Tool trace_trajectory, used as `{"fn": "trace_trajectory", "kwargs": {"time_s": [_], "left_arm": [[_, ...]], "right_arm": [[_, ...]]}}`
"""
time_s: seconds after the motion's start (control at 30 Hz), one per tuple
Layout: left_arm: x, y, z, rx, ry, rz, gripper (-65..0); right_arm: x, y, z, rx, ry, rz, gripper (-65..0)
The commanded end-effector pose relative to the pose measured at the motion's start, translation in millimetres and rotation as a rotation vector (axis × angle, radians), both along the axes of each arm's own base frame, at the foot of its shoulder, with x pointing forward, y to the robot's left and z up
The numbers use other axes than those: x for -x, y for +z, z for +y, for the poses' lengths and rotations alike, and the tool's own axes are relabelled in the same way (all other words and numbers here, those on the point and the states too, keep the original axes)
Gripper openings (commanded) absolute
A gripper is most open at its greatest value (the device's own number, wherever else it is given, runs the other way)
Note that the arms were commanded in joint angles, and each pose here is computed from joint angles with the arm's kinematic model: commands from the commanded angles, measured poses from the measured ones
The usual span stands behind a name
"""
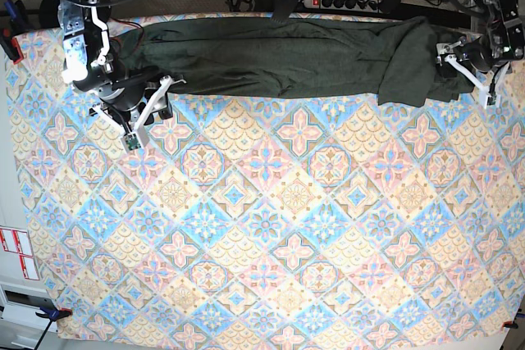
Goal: Fold the T-shirt properly
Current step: 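Grasp the band's end with the left gripper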
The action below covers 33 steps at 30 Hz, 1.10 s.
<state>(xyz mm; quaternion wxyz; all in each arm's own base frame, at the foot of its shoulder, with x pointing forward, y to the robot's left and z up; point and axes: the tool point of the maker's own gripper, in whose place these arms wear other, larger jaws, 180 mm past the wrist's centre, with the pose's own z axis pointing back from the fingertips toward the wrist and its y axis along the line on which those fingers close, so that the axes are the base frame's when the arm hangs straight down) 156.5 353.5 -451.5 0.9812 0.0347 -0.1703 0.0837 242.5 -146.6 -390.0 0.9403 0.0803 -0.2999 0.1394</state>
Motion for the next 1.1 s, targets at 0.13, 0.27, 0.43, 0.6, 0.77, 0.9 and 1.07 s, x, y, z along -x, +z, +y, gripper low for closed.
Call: {"fn": "trace_trajectory", "kwargs": {"time_s": [0.13, 0.27, 0.43, 0.6, 0.77, 0.9, 1.07], "left_arm": [[-10.9, -7.6, -13.8, 0.018, -0.062, 0.012, -4.1], [-8.5, -18.4, -36.4, 0.049, -0.114, 0.039, -4.1], [0.7, -35.6, -76.7, 0.119, -0.176, 0.079, -4.7], [6.5, -44.9, -104.3, 0.165, -0.213, 0.099, -23.4], [1.3, -43.9, -112.8, 0.184, -0.229, 0.076, -51.3], [-5.5, -37.3, -121.1, 0.211, -0.282, 0.039, -51.9], [-24.0, -14.1, -114.5, 0.212, -0.250, -0.056, -64.5]], "right_arm": [[-8.5, 10.0, -1.6, 0.000, 0.003, -0.042, -42.6], [-8.5, 10.0, -1.6, 0.000, 0.003, -0.042, -42.6], [-8.5, 10.0, -1.6, 0.000, 0.003, -0.042, -42.6], [-8.5, 10.0, -1.6, 0.000, 0.003, -0.042, -42.6], [-8.5, 10.0, -1.6, 0.000, 0.003, -0.042, -42.6], [-8.7, 10.2, -2.1, 0.001, 0.002, -0.043, -42.6], [-8.7, 10.2, -2.1, 0.001, 0.002, -0.043, -42.6]]}}
